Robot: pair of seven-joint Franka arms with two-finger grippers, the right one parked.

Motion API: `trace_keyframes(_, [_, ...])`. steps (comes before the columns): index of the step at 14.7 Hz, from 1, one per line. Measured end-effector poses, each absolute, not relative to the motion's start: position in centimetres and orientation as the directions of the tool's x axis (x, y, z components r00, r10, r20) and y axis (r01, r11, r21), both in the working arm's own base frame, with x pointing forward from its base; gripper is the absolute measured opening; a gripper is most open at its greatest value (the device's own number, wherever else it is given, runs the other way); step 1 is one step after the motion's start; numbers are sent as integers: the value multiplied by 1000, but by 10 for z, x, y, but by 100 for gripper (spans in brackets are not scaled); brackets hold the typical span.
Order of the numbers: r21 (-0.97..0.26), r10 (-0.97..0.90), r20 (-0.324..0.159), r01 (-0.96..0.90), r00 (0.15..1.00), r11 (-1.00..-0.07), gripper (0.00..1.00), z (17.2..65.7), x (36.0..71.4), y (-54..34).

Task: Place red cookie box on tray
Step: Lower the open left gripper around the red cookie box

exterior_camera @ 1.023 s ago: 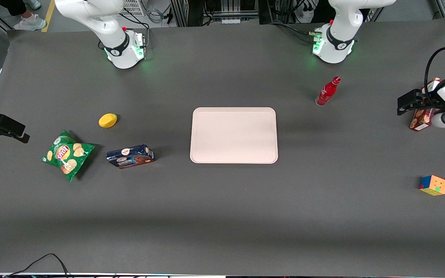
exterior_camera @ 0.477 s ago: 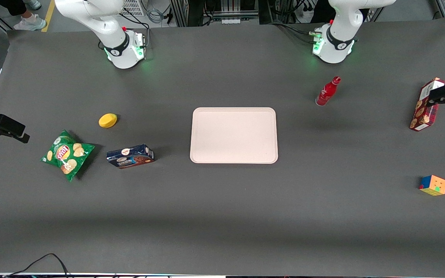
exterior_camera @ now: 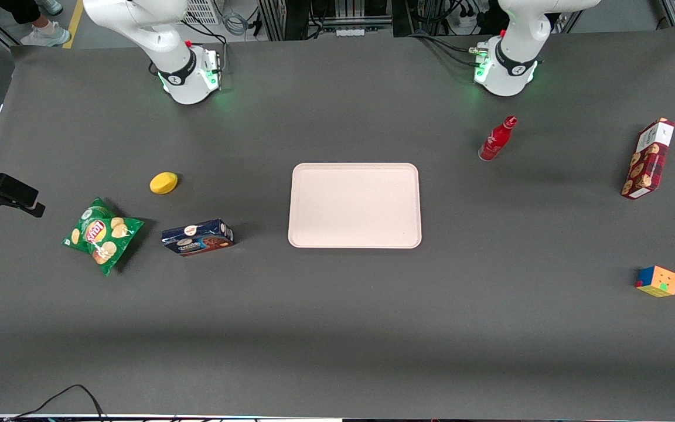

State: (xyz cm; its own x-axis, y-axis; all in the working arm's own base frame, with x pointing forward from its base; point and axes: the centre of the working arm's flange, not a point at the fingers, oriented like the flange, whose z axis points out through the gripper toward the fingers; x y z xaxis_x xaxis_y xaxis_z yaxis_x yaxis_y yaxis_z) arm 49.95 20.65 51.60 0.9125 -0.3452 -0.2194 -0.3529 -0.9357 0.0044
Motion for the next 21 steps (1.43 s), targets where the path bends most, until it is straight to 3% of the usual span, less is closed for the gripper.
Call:
trace_keyframes(7, [47, -387, -182, -385, 904, -922, 100, 429, 416, 295])
trace_keyframes(15, [-25, -415, -65, -417, 907, -908, 100, 348, 357, 312])
trace_keyframes(21, [-13, -423, -94, -426, 901, -904, 100, 322, 349, 313])
